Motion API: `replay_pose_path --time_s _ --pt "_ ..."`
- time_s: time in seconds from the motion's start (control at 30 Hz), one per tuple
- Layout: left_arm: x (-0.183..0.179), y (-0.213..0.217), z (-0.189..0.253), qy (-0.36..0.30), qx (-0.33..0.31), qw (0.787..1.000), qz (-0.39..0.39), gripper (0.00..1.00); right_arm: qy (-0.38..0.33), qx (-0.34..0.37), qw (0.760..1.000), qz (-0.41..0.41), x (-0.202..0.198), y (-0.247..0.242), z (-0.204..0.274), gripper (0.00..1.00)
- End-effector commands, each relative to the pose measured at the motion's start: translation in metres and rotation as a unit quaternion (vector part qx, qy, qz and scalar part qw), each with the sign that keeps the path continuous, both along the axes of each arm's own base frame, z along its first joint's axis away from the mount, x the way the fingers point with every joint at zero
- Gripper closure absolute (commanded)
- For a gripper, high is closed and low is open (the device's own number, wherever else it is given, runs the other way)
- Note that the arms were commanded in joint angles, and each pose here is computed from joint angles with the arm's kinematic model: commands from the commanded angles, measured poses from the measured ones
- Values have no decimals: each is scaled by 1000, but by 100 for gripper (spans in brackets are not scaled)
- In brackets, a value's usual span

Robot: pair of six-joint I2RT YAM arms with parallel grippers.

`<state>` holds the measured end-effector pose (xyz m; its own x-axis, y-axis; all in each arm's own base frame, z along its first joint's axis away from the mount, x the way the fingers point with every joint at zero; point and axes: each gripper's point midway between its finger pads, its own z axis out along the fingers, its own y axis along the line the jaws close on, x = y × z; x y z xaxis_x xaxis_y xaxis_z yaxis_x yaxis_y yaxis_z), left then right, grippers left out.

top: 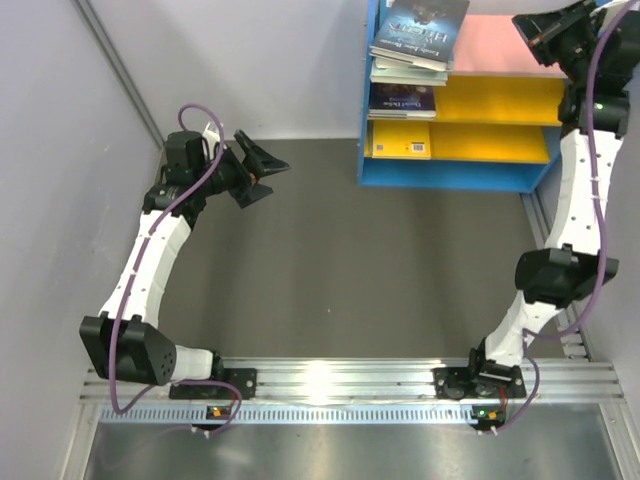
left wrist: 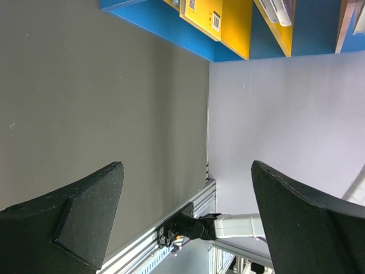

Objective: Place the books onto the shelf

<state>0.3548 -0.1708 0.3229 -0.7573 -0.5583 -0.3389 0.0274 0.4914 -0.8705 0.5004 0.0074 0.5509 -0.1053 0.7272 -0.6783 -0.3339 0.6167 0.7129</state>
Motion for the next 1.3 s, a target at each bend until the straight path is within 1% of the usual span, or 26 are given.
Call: replay_pose_path --time_s 0.0,0.13,0.17,0.2,0.23,0.43,0.7,0.83,0.9,0.93,0.97,1.0,1.03,1.07,1.1,1.13,1.17,1.2,1.23,1.27 --pt "8 1 22 -36 -6 999 4 2 6 -51 995 -89 31 -5 -11 100" --pt "11 0 17 -24 -2 1000 -1 2 7 -93 987 -132 58 21 -27 100" --pt "12 1 17 -24 -1 1000 -1 2 7 -95 986 -137 62 39 -29 100" --pt "14 0 14 -19 0 1000 -3 2 8 -100 985 -139 66 45 -33 100" --pt "15 0 15 -19 -1 1000 -3 2 7 -101 986 -131 73 60 -38 100" --pt "23 0 15 -15 0 1000 -4 3 3 -90 986 -140 96 86 -53 100" --pt "25 7 6 -1 6 1000 4 3 -11 -62 985 -160 119 84 -58 100" --pt "29 10 5 1 9 1000 7 3 -21 -41 988 -150 131 89 -64 94" --pt "32 12 1 6 11 1000 10 3 -17 -48 988 -149 132 90 -68 90" --pt "34 13 2 5 12 1000 12 3 -17 -64 986 -153 127 87 -67 85" --pt "36 13 1 6 14 1000 12 3 -17 -71 984 -164 124 82 -65 82" --pt "37 14 1 7 15 1000 12 3 7 -85 981 -173 126 75 -85 78" --pt "37 14 5 4 15 1000 12 3 -12 -83 978 -190 111 59 -63 73" --pt "38 14 3 8 18 1000 10 3 -11 -83 976 -200 106 48 -63 72" --pt "38 14 3 10 20 1000 10 3 11 -87 975 -206 106 38 -83 71" --pt "39 14 8 5 21 1000 9 3 -8 -80 971 -225 88 15 -60 70" --pt "40 14 6 10 24 1000 8 3 -7 -79 969 -233 82 5 -59 69" --pt "40 15 6 11 25 1000 8 3 6 -83 968 -239 79 -5 -69 68" --pt "40 15 7 10 28 1000 9 3 -4 -82 964 -254 63 -27 -54 65" --pt "40 16 8 7 29 999 10 3 -5 -83 963 -256 56 -34 -52 64"
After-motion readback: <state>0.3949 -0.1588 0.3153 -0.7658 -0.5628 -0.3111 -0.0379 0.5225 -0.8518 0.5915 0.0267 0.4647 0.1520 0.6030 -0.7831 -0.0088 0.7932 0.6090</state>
